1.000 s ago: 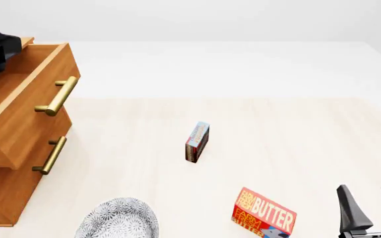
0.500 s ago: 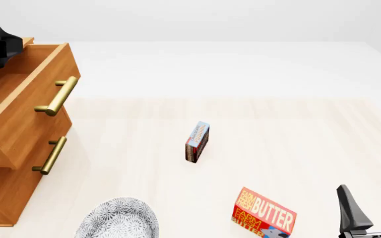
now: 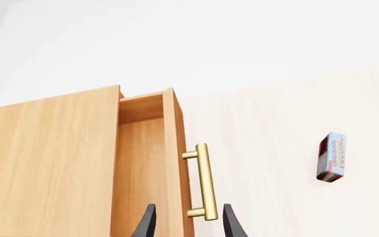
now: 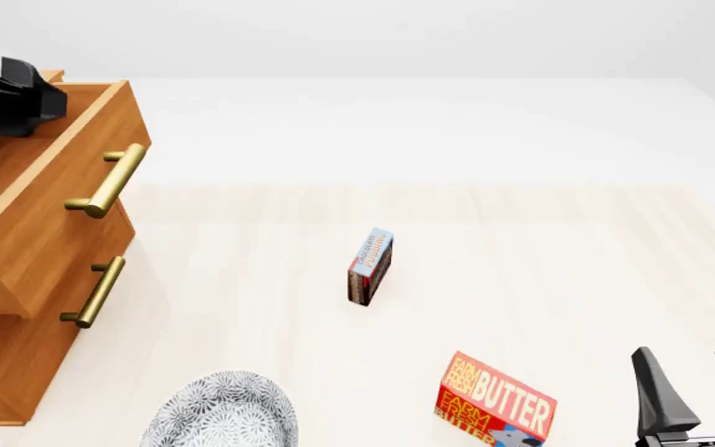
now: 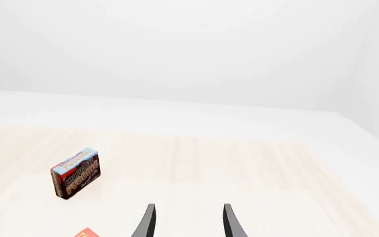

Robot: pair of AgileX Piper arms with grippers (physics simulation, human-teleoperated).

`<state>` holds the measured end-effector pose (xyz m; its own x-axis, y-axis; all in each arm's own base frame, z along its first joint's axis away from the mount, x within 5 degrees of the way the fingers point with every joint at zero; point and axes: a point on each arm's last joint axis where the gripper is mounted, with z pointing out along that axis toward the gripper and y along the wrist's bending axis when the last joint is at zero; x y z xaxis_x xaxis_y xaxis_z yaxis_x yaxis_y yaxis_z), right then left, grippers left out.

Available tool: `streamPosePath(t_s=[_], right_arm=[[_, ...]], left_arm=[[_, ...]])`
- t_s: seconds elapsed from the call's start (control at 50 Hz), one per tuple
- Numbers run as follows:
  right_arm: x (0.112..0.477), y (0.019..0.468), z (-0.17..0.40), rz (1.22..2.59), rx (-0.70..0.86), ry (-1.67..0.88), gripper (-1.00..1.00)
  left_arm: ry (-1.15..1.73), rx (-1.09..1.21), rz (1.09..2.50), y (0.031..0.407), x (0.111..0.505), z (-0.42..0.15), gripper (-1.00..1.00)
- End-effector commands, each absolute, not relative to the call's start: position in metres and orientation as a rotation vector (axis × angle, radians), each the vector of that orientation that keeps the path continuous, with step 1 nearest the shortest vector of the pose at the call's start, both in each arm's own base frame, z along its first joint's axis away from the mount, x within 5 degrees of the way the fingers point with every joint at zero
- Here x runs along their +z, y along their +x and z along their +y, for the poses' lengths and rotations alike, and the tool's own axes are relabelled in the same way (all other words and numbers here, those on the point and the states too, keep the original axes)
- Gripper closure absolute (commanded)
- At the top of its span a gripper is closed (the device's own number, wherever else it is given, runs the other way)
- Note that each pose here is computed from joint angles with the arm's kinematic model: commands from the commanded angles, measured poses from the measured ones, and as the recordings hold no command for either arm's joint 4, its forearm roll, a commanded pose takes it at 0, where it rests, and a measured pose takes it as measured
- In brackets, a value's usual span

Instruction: Put the chocolate pudding in the top drawer of the cabinet and close it.

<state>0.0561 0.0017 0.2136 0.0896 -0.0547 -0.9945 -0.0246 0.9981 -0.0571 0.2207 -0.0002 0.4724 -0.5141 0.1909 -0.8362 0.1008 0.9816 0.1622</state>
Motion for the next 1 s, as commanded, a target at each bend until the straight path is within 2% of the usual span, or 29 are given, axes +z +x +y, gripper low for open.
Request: streamPosePath(t_s=[0.02, 0.54, 1.0], right_arm=[[0.214, 0.056, 0.002, 1.480, -0.018, -0.063, -1.00], [0.213, 0.056, 0.002, 1.483, -0.016, -0.063, -1.00], [0.213, 0.056, 0.002, 1.484, -0.017, -0.062, -1.00]], left_arm=[[0.214, 0.121, 2.165, 0.228, 0.470, 0.002, -1.00], [0.177, 0.190, 2.272, 0.255, 0.449, 0.026, -1.00], [0.149, 0.189, 2.289, 0.267, 0.443, 0.031, -1.00]])
